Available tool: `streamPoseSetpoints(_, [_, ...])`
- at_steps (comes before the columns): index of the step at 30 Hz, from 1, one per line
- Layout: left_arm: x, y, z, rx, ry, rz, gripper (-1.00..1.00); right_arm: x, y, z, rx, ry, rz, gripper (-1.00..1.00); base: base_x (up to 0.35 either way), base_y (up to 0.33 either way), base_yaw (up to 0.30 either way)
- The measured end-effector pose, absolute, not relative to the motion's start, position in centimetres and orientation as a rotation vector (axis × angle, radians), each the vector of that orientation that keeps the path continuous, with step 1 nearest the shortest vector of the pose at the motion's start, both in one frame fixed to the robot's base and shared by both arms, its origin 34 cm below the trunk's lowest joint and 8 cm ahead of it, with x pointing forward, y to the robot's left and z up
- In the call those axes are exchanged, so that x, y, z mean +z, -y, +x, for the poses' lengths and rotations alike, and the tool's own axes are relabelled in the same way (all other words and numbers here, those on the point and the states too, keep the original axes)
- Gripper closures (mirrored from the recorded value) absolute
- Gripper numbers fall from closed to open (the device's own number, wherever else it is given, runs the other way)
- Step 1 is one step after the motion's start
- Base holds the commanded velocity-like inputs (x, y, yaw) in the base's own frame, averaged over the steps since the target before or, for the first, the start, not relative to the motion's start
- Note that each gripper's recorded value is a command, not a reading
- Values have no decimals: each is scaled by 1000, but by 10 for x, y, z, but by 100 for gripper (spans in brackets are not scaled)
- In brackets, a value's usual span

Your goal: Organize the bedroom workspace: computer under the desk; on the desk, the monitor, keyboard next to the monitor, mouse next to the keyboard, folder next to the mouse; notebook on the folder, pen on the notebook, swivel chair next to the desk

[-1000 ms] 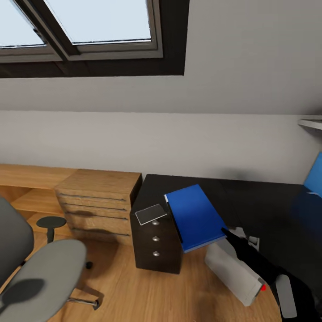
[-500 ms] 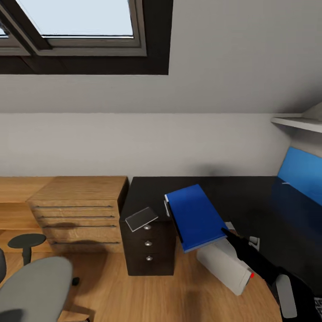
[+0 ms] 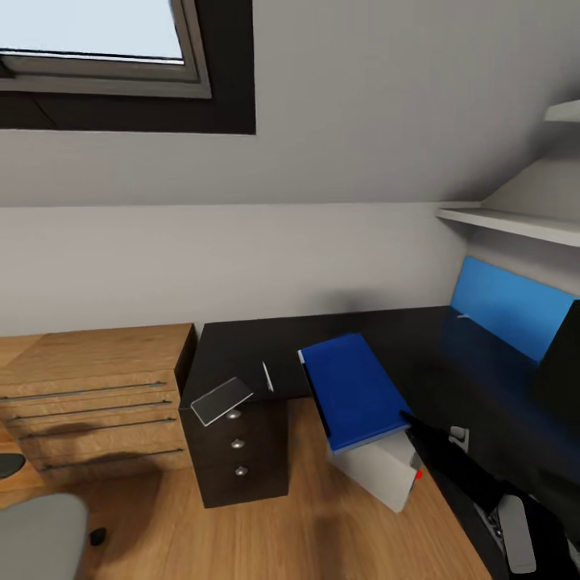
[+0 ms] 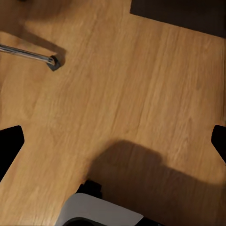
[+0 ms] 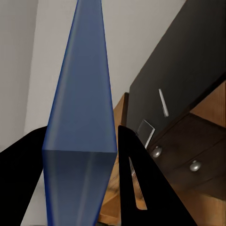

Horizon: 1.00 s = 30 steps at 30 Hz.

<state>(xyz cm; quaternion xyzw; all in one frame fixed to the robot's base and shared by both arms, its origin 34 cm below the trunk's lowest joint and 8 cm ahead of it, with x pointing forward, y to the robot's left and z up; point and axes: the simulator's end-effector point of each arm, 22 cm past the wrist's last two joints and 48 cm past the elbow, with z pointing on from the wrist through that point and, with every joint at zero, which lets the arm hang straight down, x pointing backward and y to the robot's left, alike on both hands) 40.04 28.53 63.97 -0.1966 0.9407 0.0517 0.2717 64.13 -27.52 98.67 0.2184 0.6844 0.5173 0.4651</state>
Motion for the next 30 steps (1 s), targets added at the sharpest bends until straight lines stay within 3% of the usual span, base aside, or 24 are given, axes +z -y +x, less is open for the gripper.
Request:
streamPoseSetpoints(20, [640, -285, 400, 139, -2533, -529, -100, 986, 275, 641, 1270, -1682, 537, 100, 0, 0, -290])
streamPoseSetpoints(30, [640, -285, 400, 139, -2533, -530, -100, 978, 272, 640, 1287, -1692, 555, 100, 0, 0, -51])
